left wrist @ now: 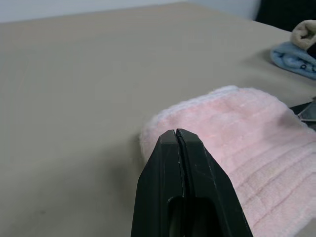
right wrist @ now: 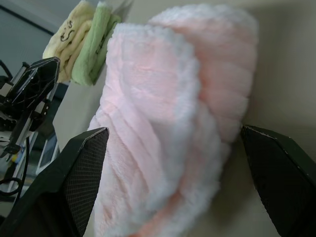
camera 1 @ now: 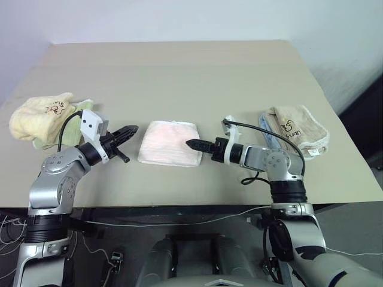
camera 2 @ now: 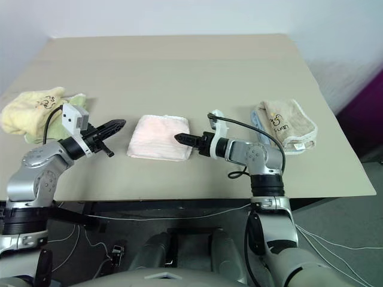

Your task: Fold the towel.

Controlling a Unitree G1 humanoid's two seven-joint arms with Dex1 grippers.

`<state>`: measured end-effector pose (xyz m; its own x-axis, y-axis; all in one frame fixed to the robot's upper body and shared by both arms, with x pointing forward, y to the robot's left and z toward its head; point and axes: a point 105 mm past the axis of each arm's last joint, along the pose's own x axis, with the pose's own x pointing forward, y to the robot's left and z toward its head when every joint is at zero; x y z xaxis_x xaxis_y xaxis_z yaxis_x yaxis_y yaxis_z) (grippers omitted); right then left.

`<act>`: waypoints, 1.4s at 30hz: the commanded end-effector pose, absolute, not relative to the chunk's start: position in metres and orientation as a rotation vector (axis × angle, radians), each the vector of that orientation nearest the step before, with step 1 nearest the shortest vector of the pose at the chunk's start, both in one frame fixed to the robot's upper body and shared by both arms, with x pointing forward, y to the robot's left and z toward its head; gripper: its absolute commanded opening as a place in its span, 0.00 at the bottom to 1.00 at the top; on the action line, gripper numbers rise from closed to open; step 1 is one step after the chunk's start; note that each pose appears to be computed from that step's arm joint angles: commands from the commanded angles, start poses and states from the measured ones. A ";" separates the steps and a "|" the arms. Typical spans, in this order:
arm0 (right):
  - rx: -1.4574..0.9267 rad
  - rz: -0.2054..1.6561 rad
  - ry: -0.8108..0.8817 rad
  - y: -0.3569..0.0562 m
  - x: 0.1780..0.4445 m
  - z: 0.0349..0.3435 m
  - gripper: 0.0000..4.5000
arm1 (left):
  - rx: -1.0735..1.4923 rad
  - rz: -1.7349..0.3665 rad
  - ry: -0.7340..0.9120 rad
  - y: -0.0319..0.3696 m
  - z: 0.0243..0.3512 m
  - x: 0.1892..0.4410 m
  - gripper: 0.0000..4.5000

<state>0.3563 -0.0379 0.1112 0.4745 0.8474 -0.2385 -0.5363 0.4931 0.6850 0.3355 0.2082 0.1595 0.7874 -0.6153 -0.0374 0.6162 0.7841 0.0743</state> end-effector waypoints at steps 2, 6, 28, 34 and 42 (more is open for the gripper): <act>0.569 0.964 0.633 -0.013 0.355 0.114 0.99 | 0.126 -0.690 -0.022 0.207 0.170 0.330 0.00; 0.587 0.958 0.641 -0.010 0.357 0.111 0.99 | 0.122 -0.699 -0.029 0.205 0.171 0.329 0.00; 0.748 0.839 0.351 -0.059 0.373 0.173 0.01 | 0.125 -0.724 -0.038 0.195 0.170 0.332 0.00; 0.751 0.497 0.039 -0.172 0.380 0.248 0.01 | 0.109 -0.758 -0.028 0.187 0.165 0.333 0.00; 0.870 0.042 -0.007 -0.278 0.352 0.246 0.01 | 0.087 -0.826 -0.028 0.167 0.160 0.343 0.00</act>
<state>0.3613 -0.2716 0.2419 0.9977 0.0642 0.0222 -0.0588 0.6522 0.7558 0.3420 0.1700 0.1497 0.6886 -0.7241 -0.0390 0.7251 0.6868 0.0503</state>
